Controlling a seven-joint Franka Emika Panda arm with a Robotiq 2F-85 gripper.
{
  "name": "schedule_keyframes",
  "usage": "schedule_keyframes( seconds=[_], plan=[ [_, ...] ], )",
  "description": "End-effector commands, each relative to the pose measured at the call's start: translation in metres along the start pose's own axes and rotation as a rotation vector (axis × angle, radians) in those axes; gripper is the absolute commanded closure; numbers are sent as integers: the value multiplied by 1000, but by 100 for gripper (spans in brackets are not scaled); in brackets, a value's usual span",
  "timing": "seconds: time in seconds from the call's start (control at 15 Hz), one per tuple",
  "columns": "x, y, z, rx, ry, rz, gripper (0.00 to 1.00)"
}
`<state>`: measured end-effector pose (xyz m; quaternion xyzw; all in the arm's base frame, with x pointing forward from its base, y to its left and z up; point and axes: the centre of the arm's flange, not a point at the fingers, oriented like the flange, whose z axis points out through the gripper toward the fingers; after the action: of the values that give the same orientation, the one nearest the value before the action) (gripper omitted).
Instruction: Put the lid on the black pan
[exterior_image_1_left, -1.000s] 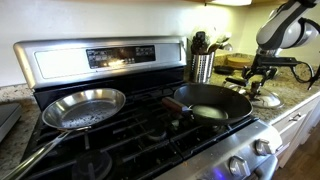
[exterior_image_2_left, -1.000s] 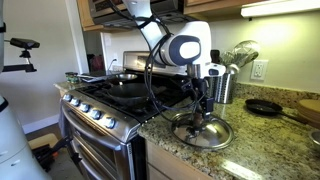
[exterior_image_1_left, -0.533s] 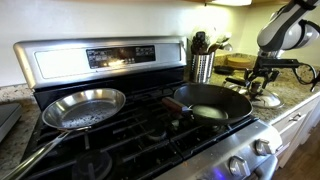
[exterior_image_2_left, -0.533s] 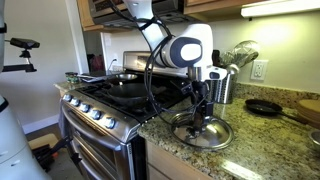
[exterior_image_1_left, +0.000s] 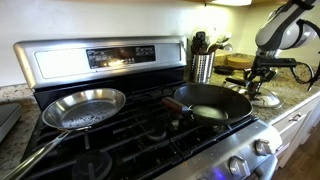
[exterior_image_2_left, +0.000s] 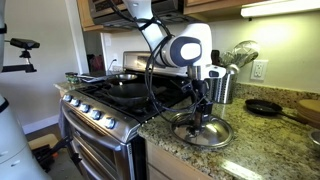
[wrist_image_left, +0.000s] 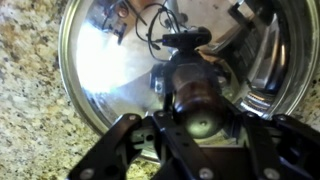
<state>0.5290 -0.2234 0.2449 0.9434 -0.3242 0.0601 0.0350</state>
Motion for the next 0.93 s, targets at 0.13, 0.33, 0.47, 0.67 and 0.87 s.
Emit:
schedule_keyframes(
  seconds=[0.13,0.33,0.47,0.67,0.87],
  plan=[
    [-3,2,-25,-39,-12,9,81],
    [-2,12,-56,-45,-14,-15,81],
    [-1,18,-78,-45,-7,-25,81],
    [0,21,-113,-34,11,-39,81],
    [-5,17,-158,-10,43,-76,81]
  ],
)
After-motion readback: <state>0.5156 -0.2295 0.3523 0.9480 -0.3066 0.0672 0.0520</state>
